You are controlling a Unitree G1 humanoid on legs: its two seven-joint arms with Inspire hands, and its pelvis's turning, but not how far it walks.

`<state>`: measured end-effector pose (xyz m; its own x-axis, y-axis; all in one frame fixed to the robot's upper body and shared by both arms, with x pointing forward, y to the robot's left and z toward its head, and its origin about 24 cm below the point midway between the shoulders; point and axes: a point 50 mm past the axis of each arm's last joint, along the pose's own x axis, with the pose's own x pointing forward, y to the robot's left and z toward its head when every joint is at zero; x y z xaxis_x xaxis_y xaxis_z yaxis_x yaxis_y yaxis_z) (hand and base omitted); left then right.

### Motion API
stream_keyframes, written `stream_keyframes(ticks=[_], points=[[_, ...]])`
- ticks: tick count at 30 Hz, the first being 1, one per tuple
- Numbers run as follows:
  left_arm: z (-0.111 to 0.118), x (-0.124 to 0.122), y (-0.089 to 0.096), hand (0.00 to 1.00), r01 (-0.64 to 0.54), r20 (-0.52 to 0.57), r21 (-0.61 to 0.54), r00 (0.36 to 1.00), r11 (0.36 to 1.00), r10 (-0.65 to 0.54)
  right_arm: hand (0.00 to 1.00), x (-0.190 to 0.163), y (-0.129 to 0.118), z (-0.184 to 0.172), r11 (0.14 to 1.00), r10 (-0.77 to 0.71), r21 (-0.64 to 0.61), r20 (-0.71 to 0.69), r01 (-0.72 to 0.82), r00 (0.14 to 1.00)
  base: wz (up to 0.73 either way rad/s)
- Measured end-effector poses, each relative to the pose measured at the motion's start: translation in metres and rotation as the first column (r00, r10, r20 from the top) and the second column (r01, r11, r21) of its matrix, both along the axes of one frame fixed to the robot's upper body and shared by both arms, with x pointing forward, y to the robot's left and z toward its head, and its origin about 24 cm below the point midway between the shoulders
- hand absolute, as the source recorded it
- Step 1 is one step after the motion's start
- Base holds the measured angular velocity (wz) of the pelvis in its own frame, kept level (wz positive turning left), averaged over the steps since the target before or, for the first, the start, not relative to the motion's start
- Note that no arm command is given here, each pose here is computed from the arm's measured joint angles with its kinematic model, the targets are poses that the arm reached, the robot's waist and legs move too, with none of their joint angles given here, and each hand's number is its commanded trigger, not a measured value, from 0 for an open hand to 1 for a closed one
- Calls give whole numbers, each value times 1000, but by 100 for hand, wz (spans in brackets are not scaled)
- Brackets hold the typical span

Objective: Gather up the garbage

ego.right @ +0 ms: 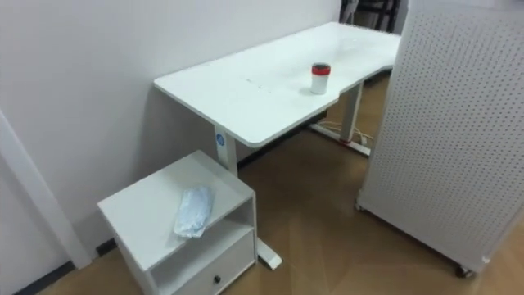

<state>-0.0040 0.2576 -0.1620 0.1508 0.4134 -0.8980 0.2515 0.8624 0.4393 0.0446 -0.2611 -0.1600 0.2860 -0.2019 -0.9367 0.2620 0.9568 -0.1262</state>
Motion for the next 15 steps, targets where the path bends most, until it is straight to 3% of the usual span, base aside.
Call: stream_keyframes(ticks=[11, 15], points=[[0, 20, -1, 0, 26, 84, -16, 996, 1000, -25, 100, 2, 0, 1, 998, 47, -52, 5, -47, 999, -13], [6, 69, 1, 0, 75, 212, 42, 974, 996, -83, 100, 6, -3, 3, 996, 27, -83, 27, -25, 999, 17]])
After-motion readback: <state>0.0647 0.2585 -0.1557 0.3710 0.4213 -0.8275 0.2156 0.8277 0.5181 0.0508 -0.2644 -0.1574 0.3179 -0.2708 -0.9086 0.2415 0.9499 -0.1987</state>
